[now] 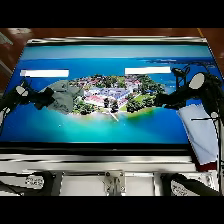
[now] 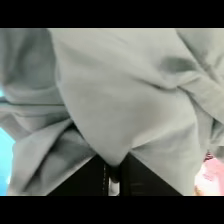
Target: Fold the shirts.
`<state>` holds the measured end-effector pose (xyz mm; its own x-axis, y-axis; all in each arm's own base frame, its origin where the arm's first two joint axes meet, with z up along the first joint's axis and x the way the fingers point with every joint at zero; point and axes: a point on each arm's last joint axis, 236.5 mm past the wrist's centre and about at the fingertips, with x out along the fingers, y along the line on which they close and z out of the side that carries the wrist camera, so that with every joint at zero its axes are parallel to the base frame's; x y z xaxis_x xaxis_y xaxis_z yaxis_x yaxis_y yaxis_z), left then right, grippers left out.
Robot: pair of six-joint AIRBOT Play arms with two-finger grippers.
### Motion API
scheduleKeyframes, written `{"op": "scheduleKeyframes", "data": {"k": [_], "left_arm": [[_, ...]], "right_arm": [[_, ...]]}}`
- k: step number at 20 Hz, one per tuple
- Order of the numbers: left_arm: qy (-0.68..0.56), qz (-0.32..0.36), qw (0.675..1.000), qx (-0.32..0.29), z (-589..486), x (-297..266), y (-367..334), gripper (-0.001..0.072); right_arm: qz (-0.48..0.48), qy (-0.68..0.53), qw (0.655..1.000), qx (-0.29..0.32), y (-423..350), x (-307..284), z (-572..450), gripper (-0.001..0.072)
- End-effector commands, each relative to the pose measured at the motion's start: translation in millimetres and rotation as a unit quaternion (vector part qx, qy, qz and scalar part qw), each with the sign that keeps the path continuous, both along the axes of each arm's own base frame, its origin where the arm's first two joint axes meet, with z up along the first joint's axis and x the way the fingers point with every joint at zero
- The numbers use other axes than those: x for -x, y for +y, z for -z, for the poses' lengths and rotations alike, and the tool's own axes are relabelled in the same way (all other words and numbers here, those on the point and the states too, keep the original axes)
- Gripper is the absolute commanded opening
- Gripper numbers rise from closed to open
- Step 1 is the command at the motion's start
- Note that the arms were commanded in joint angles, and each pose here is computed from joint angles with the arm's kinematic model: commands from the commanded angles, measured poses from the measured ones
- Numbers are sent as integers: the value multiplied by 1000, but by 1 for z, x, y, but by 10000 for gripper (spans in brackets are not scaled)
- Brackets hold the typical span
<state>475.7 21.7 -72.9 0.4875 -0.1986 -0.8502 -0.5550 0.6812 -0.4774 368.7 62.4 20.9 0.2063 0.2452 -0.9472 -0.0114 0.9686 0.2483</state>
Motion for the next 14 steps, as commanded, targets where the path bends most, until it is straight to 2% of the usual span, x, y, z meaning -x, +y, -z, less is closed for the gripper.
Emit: {"op": "scheduleKeyframes", "data": {"k": [1,5,6,7,8,11,14], "left_arm": [[-45,82,994,56,-34,-5,-50,39],[-165,213,963,24,-146,12,-127,39],[-201,237,950,20,-180,24,-150,38],[-238,266,934,20,-216,43,-177,38],[-268,292,918,26,-246,64,-204,38],[-322,339,881,77,-302,121,-276,39],[-336,396,847,114,-302,163,-354,38]], "right_arm": [[-4,10,1000,-2,2,5,1,628],[-32,57,998,0,2,29,0,626],[-44,64,997,1,2,34,-5,592],[-55,67,996,2,3,36,-13,485],[-64,63,996,1,3,37,-23,443],[-90,12,996,-1,7,36,-66,468],[-94,-51,994,14,3,43,-107,467]]}}
